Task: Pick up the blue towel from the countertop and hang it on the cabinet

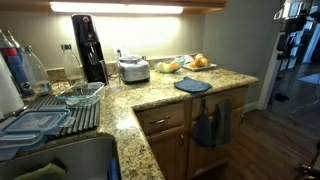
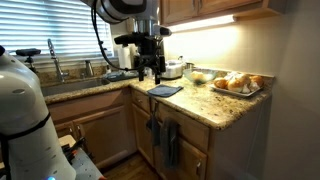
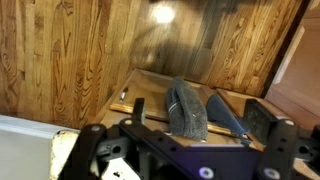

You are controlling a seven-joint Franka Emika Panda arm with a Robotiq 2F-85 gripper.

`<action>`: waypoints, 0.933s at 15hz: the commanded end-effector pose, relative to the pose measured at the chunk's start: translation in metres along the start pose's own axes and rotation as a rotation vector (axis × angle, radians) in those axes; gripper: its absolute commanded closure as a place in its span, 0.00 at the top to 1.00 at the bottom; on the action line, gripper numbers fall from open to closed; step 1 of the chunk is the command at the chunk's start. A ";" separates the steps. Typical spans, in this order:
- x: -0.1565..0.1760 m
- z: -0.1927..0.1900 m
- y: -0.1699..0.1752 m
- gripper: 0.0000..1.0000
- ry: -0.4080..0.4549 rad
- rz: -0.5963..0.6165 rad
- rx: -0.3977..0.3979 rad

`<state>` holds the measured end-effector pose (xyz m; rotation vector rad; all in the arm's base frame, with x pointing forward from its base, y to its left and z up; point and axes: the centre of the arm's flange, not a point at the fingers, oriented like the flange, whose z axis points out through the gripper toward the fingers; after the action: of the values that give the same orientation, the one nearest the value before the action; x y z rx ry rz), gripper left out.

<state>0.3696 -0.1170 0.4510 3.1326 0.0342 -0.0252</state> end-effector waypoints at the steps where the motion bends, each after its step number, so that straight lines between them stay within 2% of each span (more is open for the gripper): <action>1: 0.033 0.000 -0.032 1.00 0.030 0.146 0.068; 4: 0.050 -0.001 -0.052 1.00 0.074 0.236 0.094; 6: 0.042 0.000 -0.048 1.00 0.057 0.185 0.076; 11: 0.049 -0.004 -0.049 1.00 0.066 0.188 0.072; 14: 0.076 0.013 -0.071 1.00 0.009 0.346 0.168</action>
<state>0.4189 -0.0635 0.4494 3.2150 -0.3226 0.0642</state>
